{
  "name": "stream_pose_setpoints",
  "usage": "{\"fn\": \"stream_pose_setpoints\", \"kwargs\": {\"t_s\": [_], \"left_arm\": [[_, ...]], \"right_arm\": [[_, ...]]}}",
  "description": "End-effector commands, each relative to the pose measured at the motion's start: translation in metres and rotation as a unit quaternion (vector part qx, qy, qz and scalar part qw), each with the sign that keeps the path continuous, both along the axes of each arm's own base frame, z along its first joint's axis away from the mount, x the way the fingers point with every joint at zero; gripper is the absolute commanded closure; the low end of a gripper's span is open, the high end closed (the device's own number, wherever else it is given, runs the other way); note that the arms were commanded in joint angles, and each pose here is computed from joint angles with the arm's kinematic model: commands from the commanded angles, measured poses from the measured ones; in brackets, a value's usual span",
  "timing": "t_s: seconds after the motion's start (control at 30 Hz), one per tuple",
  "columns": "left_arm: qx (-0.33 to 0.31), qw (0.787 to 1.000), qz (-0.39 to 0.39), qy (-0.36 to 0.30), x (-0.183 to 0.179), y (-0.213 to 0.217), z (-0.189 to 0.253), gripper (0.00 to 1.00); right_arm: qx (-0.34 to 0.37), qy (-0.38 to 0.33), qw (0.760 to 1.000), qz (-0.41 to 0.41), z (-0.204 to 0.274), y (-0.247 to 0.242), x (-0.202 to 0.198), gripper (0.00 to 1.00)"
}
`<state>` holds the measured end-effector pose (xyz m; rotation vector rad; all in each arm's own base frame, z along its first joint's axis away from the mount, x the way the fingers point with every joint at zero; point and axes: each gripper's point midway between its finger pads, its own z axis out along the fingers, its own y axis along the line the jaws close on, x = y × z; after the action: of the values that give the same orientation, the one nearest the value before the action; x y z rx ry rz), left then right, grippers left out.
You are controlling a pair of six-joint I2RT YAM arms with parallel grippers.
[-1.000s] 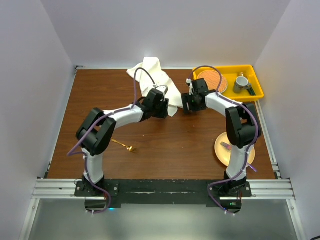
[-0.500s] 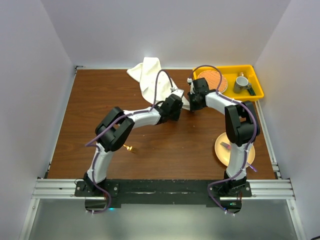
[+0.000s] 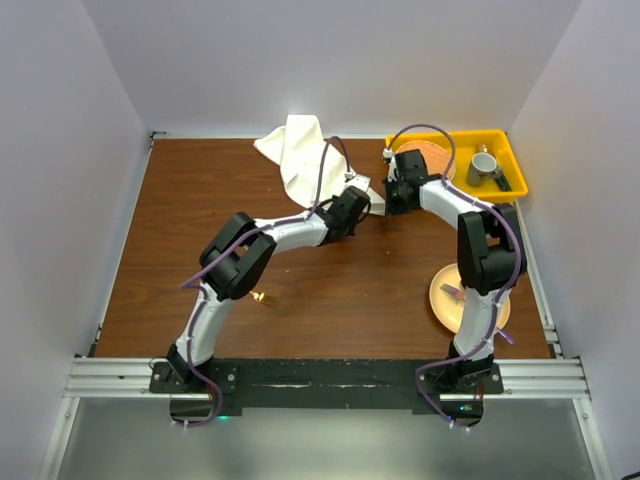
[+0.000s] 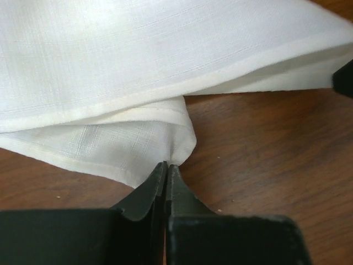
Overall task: Fold the napkin, place the utensils inside, and roll it up
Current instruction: Flatten the napkin out
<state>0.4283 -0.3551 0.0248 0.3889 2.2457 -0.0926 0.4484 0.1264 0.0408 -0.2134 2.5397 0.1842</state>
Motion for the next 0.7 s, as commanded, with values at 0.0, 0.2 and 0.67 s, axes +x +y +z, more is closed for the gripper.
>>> {"fn": "stream_pose_setpoints", "kwargs": {"t_s": [0.0, 0.2, 0.67], "left_arm": [[0.077, 0.996, 0.046, 0.008, 0.001, 0.059, 0.025, 1.00], [0.048, 0.986, 0.124, -0.100, -0.002, 0.138, 0.172, 1.00], [-0.074, 0.863, 0.256, -0.430, -0.133, 0.324, 0.492, 1.00]], "right_arm": [[-0.002, -0.069, 0.998, -0.003, 0.068, -0.001, 0.022, 1.00], [-0.022, -0.125, 0.992, -0.016, 0.144, -0.011, 0.014, 1.00], [0.083, -0.437, 0.888, 0.119, 0.435, 0.015, -0.149, 1.00]]}}
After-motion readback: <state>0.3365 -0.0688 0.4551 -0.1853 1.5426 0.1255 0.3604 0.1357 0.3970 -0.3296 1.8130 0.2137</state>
